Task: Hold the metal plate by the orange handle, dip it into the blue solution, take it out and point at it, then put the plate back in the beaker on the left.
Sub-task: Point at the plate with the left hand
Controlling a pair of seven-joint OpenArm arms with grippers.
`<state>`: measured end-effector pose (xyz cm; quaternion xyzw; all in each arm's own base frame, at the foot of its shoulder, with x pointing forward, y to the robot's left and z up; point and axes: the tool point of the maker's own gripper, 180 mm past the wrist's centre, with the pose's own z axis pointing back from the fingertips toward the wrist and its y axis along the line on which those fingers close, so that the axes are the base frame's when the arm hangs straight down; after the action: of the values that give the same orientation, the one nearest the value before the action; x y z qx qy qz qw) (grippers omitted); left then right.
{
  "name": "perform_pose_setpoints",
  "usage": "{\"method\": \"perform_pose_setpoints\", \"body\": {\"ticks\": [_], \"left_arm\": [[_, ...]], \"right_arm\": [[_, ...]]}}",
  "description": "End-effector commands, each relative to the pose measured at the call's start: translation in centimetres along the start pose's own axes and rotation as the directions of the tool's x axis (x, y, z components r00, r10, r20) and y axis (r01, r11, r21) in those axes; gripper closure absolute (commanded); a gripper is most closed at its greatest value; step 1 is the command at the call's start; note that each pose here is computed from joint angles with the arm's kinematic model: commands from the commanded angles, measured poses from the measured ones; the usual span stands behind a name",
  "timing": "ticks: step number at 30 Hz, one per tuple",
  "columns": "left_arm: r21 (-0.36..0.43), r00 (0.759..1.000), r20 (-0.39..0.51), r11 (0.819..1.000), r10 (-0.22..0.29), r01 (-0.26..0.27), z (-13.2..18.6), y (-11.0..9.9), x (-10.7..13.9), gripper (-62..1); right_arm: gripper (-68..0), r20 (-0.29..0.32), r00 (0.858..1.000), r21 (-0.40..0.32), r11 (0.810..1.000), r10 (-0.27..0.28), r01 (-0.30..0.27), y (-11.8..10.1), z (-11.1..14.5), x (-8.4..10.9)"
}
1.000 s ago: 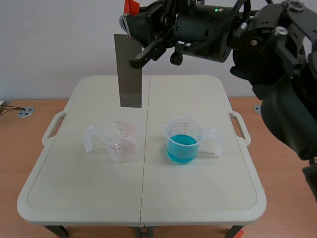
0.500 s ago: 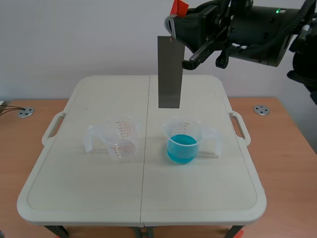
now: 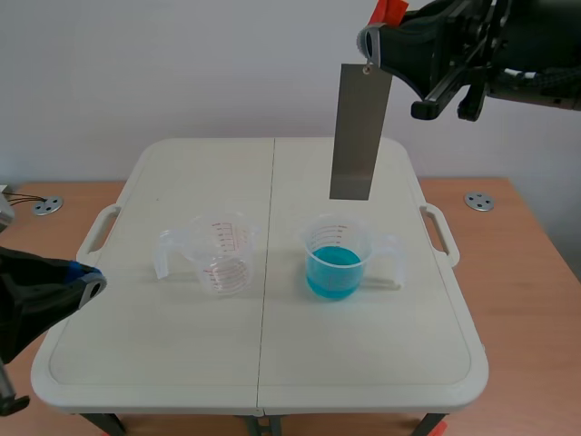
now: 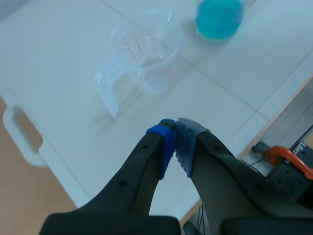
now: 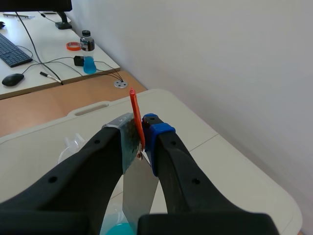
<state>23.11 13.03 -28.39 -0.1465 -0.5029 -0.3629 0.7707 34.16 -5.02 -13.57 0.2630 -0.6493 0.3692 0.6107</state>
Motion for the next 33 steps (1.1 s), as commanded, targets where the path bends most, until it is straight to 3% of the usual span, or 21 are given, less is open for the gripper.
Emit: {"method": "perform_pose_setpoints", "body": {"ticks": [1, 13, 24, 33], "left_arm": [[-0.015, 0.999, 0.037, 1.000, -0.008, 0.008, -0.7, -0.3, 1.2, -1.8], [-0.163, 0.986, 0.147, 0.981, -0.082, 0.106, -7.4, -4.1, 6.2, -1.8], [-0.211, 0.962, 0.202, 0.951, -0.185, 0.227, -12.3, -7.2, 8.6, -1.8], [-0.205, 0.957, 0.237, 0.955, -0.166, 0.216, -15.1, -7.5, 10.6, -1.8]], "right_arm": [[-1.3, 0.047, 0.999, 0.008, 1.000, 0.016, -0.017, 0.0, 0.2, 1.6], [-1.3, 0.039, 0.999, 0.009, 1.000, 0.013, -0.014, 0.1, 0.4, 1.2], [-1.3, 0.040, 0.999, 0.009, 1.000, 0.013, -0.014, 0.1, 0.4, 1.3], [-1.3, 0.040, 0.999, 0.009, 1.000, 0.013, -0.014, 0.1, 0.4, 1.3]]}}
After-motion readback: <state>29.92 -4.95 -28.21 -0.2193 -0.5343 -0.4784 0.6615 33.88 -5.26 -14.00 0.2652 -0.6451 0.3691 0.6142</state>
